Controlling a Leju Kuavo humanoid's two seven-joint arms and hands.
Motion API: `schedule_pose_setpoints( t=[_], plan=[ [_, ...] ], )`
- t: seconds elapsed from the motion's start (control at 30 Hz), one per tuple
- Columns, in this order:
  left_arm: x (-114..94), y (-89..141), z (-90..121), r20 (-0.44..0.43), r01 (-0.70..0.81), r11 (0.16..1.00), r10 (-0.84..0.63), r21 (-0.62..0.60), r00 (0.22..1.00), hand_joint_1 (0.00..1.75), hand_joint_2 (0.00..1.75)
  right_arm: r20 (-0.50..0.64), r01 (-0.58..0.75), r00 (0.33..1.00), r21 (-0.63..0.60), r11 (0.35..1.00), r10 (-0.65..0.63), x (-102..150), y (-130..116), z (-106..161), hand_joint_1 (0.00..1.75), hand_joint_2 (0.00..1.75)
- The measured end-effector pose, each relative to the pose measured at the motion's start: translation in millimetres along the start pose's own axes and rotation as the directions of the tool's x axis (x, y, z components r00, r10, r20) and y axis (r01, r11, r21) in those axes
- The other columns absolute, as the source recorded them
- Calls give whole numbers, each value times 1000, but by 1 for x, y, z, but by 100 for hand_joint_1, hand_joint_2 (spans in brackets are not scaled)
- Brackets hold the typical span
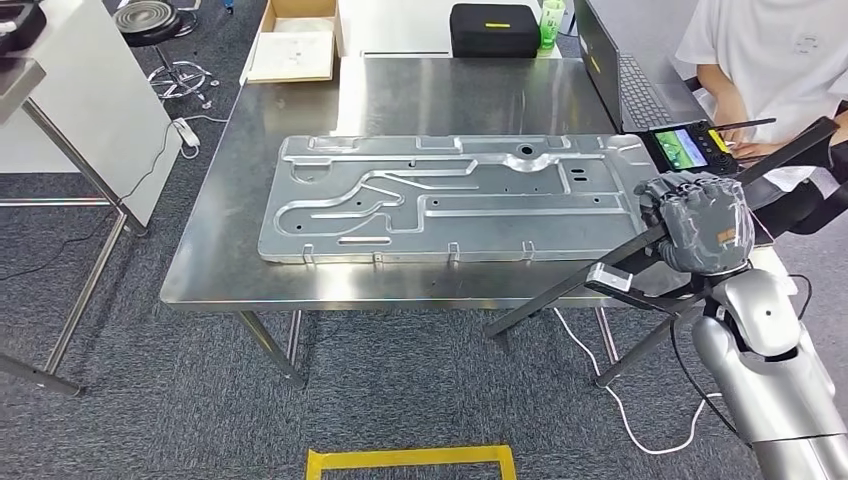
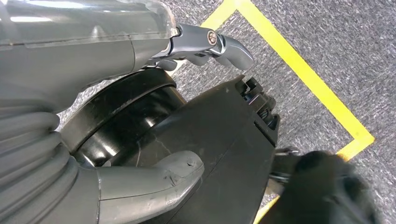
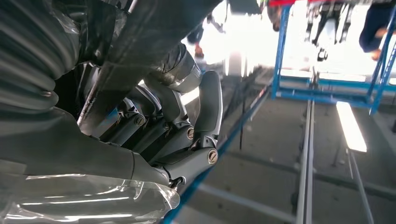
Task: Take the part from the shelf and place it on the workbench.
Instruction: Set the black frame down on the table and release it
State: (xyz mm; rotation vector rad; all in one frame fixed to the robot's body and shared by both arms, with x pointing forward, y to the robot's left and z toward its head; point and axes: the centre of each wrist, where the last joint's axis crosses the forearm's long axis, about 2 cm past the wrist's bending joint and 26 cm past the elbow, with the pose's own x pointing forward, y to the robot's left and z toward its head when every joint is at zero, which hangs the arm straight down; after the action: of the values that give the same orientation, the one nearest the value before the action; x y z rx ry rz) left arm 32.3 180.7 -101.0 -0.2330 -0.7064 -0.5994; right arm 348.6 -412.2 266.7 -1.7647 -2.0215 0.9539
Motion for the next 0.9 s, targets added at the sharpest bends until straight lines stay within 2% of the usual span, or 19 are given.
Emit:
schedule_pose_setpoints(
  t=[0.13, 0.4, 0.7, 0.9],
  plan=[
    [0, 0, 0, 0, 2, 1000, -2, -2, 1000, 0, 175, 25, -67, 997, -72, 995, 69, -3, -10, -6, 175, 175],
    [3, 6, -2, 7, 8, 1000, -8, 6, 1000, 0, 175, 30, -91, 995, -166, 982, 97, -2, -25, -15, 175, 175],
    [2, 3, -1, 7, 4, 1000, -4, -7, 1000, 0, 175, 36, -96, 994, -196, 976, 105, -1, -32, -20, 175, 175],
    [2, 2, -2, 7, 4, 1000, -4, -9, 1000, 0, 175, 33, -89, 995, -184, 979, 96, 1, -29, -14, 175, 175]
  ],
)
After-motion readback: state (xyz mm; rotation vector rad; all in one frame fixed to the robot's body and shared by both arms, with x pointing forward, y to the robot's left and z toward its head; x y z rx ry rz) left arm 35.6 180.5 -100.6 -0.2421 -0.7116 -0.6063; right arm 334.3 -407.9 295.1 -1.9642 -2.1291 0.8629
